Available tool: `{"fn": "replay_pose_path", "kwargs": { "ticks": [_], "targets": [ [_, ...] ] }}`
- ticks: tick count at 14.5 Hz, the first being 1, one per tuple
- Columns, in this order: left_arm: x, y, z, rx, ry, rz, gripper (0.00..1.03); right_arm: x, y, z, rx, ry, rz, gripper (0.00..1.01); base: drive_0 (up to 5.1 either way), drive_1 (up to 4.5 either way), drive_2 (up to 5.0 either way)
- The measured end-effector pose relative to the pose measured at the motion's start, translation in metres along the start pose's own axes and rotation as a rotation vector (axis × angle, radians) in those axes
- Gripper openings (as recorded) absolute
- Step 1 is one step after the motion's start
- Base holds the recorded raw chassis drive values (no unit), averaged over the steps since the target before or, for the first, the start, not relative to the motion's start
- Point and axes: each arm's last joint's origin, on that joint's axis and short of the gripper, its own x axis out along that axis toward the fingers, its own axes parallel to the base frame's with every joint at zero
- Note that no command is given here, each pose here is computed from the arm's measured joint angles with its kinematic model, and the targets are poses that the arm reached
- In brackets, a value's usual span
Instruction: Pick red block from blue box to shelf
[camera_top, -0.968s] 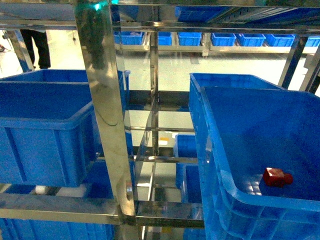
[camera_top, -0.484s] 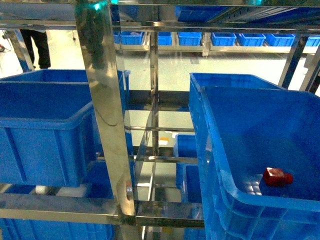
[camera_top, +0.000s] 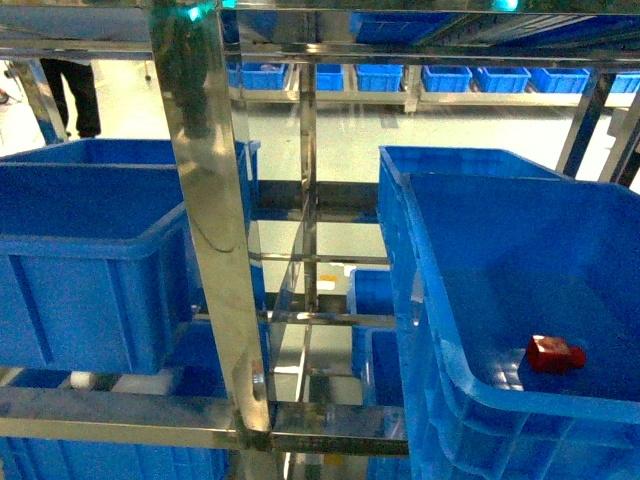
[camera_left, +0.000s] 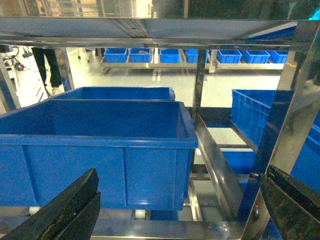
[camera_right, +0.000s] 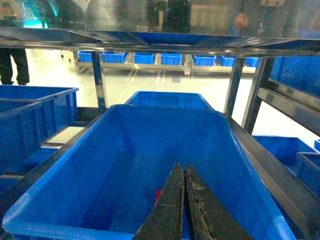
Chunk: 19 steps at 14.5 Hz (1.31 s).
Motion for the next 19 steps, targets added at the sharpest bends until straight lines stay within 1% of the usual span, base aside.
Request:
{"fn": "replay_pose_path", "kwargs": {
  "ticks": [3,4,5,6,7,10,15,17,18,19],
  "targets": [
    [0.000,0.000,0.000,0.000,0.000,0.000,0.98,-0.004,0.000,0.000,0.000,0.000,0.000,0.02,0.0,0.00,0.0],
    [0.000,0.000,0.000,0.000,0.000,0.000,0.98,-0.006,0.000,-0.002,0.000,0.014,0.000,0.02,0.0,0.00,0.0],
    [0.000,0.000,0.000,0.000,0.000,0.000,0.98,-0.013,0.000,-0.006,0.000,0.047,0.001,0.02,0.0,0.00,0.0],
    [0.000,0.000,0.000,0.000,0.000,0.000,0.98,-0.015,0.000,-0.001,0.000,-0.013,0.003,0.02,0.0,0.00,0.0],
    [0.000,0.000,0.000,0.000,-0.001,0.000,0.98,-0.015,0.000,-0.004,0.000,0.018,0.003,0.02,0.0,0.00,0.0],
    [0.000,0.000,0.000,0.000,0.000,0.000,0.98,-0.015,0.000,-0.003,-0.001,0.010,0.002,0.03,0.0,0.00,0.0],
    [0.000,0.000,0.000,0.000,0.000,0.000,0.98,-0.015,0.000,-0.004,0.000,0.011,0.002,0.66,0.0,0.00,0.0],
    [0.000,0.000,0.000,0.000,0.000,0.000,0.98,-0.015,0.000,-0.004,0.000,0.011,0.002,0.93,0.0,0.00,0.0],
    [0.000,0.000,0.000,0.000,0.000,0.000,0.98,-0.015,0.000,-0.004,0.000,0.011,0.002,1.00,0.0,0.00,0.0],
    [0.000,0.000,0.000,0.000,0.000,0.000,0.98,-0.015,0.000,-0.004,0.000,0.011,0.002,0.98,0.0,0.00,0.0]
  ]
}}
